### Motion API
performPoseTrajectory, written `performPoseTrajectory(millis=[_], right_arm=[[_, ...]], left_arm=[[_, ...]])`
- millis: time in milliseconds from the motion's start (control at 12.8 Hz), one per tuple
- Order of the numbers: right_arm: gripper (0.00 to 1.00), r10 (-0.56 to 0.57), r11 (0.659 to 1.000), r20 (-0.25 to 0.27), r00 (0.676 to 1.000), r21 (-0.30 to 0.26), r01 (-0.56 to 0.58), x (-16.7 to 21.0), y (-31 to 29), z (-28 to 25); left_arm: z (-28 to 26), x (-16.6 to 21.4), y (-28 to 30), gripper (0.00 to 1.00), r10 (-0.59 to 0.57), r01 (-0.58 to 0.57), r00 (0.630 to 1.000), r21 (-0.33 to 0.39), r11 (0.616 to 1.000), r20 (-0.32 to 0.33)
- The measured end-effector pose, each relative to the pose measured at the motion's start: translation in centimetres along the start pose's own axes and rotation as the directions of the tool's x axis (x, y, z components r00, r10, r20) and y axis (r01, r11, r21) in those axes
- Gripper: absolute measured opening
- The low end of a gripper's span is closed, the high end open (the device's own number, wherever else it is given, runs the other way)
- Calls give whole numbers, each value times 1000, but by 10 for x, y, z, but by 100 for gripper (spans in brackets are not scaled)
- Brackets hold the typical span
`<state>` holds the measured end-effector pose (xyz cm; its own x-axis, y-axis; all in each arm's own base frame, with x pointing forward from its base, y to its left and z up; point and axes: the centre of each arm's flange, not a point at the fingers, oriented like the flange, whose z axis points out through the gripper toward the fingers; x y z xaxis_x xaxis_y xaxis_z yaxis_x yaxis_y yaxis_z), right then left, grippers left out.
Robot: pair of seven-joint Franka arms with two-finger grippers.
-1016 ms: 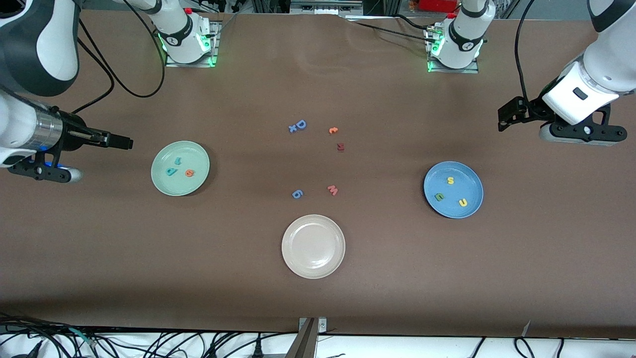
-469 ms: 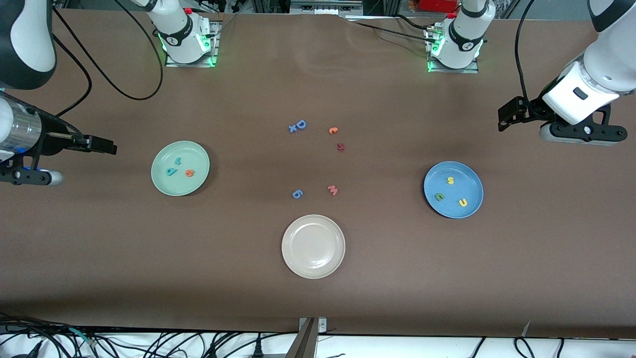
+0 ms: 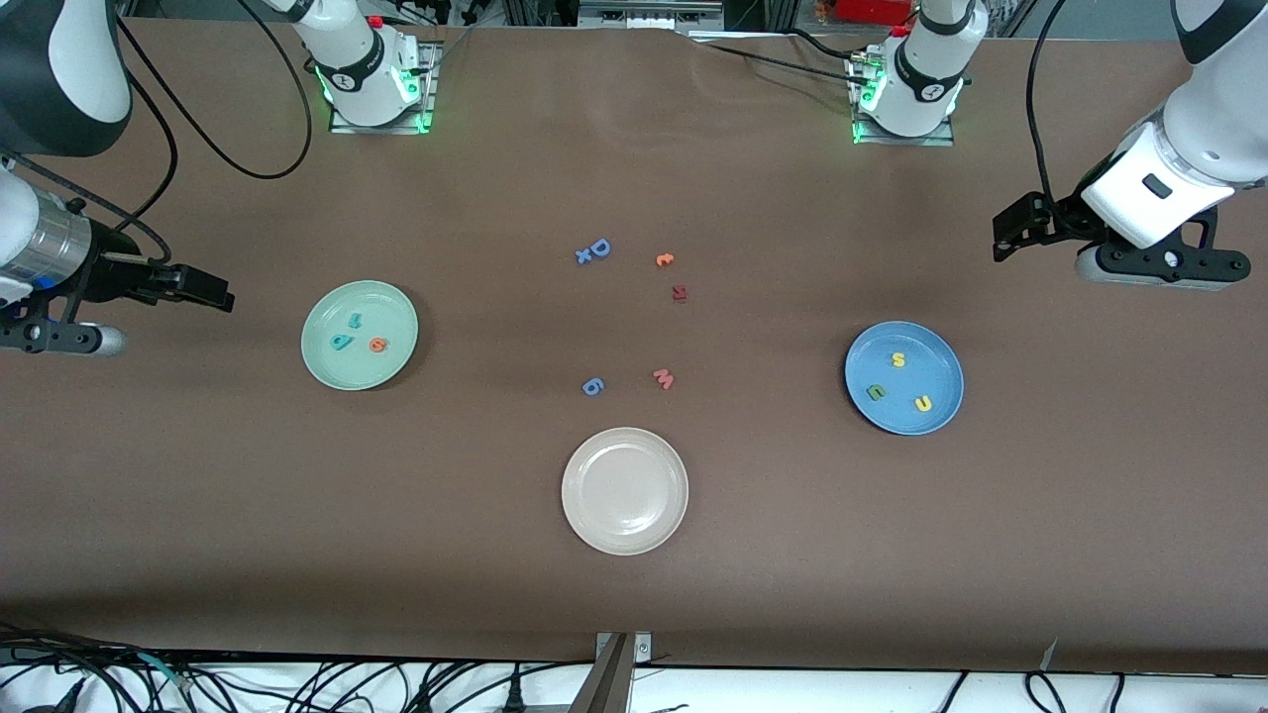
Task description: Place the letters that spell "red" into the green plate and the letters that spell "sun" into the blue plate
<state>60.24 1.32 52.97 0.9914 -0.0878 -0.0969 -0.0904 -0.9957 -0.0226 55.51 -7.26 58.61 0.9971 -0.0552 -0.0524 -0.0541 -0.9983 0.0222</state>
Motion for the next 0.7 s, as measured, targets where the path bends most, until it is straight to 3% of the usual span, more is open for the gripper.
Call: performPoseTrajectory(millis=[703], right_arm=[[100,-15,1000,-2,1000,-7,14,-2,-7,0]], left_arm=[[0,0,0,100,0,0,1000,0,1000,0]])
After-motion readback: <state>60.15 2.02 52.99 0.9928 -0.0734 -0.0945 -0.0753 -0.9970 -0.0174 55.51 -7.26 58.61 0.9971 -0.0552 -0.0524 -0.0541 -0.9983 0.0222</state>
